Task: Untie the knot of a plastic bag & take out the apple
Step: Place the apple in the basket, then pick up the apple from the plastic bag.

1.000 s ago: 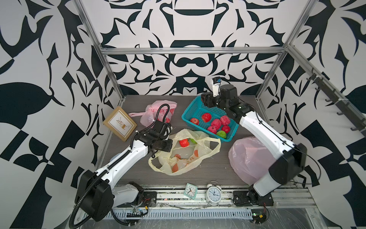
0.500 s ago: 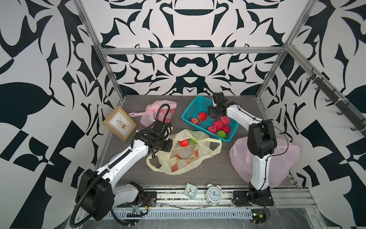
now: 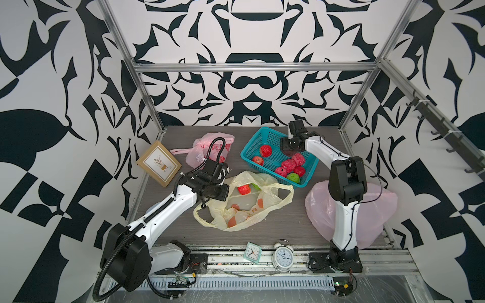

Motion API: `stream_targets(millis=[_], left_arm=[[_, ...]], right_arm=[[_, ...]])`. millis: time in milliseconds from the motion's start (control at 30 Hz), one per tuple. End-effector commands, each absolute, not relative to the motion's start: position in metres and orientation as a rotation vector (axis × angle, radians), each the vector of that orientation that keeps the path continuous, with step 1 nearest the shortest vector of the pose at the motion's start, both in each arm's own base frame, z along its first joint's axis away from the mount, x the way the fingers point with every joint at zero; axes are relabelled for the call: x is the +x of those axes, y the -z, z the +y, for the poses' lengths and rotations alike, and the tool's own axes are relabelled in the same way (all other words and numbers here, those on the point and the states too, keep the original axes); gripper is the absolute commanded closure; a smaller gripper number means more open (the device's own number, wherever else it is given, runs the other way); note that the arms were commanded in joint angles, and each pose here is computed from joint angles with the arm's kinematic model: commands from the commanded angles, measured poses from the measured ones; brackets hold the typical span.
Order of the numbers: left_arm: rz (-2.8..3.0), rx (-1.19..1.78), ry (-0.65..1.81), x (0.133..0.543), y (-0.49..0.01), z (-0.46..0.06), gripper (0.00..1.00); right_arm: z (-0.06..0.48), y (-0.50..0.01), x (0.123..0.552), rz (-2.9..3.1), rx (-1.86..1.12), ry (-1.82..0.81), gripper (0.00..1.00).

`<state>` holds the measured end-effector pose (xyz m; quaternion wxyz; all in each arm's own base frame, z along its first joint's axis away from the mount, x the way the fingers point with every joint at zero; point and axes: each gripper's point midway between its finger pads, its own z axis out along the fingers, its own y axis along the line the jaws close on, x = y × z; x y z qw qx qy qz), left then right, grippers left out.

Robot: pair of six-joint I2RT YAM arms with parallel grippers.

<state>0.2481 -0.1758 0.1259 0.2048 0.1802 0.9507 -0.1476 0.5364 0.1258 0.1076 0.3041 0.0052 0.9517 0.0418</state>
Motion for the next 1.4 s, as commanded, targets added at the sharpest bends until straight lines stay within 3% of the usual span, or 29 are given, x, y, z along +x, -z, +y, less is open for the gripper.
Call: stream_targets(millis=[0, 433, 567, 767, 967, 1100, 1233, 1367], left_arm=[[2.638, 0.507, 0.433, 0.252, -0.133, -0.179, 0.71], [2.645, 0.501, 0.43, 0.254, -0.132, -0.18, 0.68], [2.641, 0.498, 0.415, 0.254, -0.133, -0.178, 0.68], [2.638, 0.492, 0.42, 0.254, -0.133, -0.178, 0.69], [2.635, 0.486, 0.417, 0.256, -0.133, -0.178, 0.69], [2.631, 0.47, 0.408, 0.258, -0.134, -0.178, 0.69], [2.62, 0.45, 0.402, 0.263, -0.139, -0.178, 0.69], [2.602, 0.444, 0.428, 0.266, -0.147, -0.182, 0.69]], right_arm=[[0.132, -0.117, 0.538, 2.526, -0.002, -0.129, 0.23], [0.15, -0.122, 0.54, 2.491, -0.013, -0.273, 0.17], [0.155, -0.156, 0.539, 2.401, -0.028, -0.324, 0.14], [0.163, -0.248, 0.508, 2.118, -0.131, -0.427, 0.23], [0.22, -0.339, 0.41, 1.861, -0.522, -0.535, 0.26], [0.287, -0.364, 0.295, 1.684, -0.926, -0.74, 0.26], [0.317, -0.354, 0.207, 1.635, -1.118, -1.028, 0.26], [0.34, -0.316, 0.153, 1.706, -1.234, -1.165, 0.27]])
